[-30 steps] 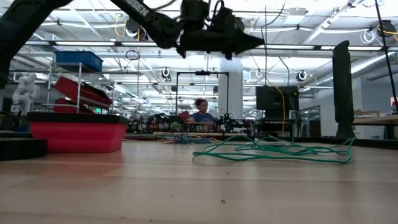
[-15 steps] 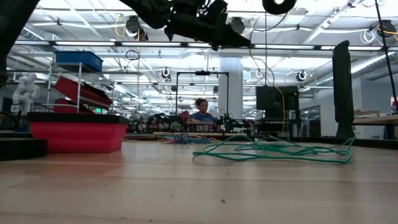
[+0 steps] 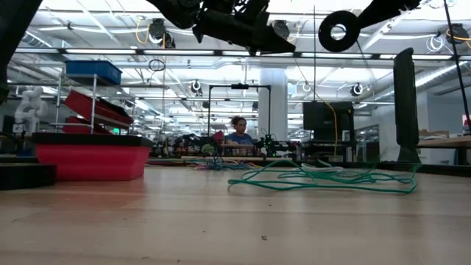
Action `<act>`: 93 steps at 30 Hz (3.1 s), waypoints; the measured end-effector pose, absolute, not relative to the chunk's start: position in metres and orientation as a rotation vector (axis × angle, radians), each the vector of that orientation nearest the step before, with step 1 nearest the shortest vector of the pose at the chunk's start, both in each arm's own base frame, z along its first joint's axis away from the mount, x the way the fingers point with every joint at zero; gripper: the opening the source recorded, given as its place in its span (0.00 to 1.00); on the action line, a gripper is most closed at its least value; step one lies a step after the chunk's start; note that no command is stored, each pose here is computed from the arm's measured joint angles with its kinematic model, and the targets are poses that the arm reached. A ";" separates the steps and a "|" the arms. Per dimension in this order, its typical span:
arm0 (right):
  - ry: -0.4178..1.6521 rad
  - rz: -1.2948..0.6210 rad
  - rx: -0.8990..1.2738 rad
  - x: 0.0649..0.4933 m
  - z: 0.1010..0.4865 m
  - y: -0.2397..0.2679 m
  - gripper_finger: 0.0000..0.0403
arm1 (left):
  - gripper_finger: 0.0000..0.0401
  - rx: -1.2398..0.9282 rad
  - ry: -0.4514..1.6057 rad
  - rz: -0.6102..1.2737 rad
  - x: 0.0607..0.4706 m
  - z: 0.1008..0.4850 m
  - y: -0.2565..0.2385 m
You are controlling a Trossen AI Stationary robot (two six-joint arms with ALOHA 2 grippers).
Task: Coil cords
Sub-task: Coil the green wire onto the spool
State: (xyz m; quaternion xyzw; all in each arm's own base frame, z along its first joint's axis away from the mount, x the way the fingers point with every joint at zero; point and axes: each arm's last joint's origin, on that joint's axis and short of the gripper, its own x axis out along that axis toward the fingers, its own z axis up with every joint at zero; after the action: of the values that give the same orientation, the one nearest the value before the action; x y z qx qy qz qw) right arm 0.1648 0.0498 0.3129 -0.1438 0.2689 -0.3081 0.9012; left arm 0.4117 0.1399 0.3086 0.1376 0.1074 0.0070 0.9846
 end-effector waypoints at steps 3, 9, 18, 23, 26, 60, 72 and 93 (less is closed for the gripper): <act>0.576 -0.659 -0.311 0.168 0.311 0.046 0.00 | 0.00 0.279 0.214 0.005 0.413 0.309 0.135; 0.627 -0.651 -0.329 0.175 0.306 0.044 0.00 | 0.00 0.259 0.242 -0.040 0.411 0.309 0.132; 0.617 -0.652 -0.322 0.176 0.307 0.044 0.00 | 0.25 0.120 0.310 -0.232 0.406 0.251 0.108; 0.611 -0.654 -0.324 0.176 0.307 0.044 0.00 | 0.39 0.043 0.134 -0.285 0.410 0.221 0.082; 0.594 -0.654 -0.317 0.177 0.312 0.044 0.00 | 0.41 0.016 0.102 -0.268 0.421 0.192 0.073; 0.451 -0.604 -0.335 0.188 0.344 0.049 0.00 | 0.26 -0.091 0.014 -0.216 0.478 0.142 0.063; 0.518 -0.553 -0.300 0.184 0.336 0.049 0.00 | 0.01 -0.102 0.020 -0.213 0.468 0.149 0.109; 0.797 -0.611 -0.309 0.174 0.309 0.038 0.00 | 0.00 0.019 0.055 -0.115 0.420 0.257 0.154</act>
State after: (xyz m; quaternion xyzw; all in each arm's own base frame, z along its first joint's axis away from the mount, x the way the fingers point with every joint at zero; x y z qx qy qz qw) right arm 0.1741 0.0376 0.3093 -0.1475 0.3803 -0.2919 0.8651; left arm 0.4195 0.1539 0.2565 0.0096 0.0273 -0.0576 0.9979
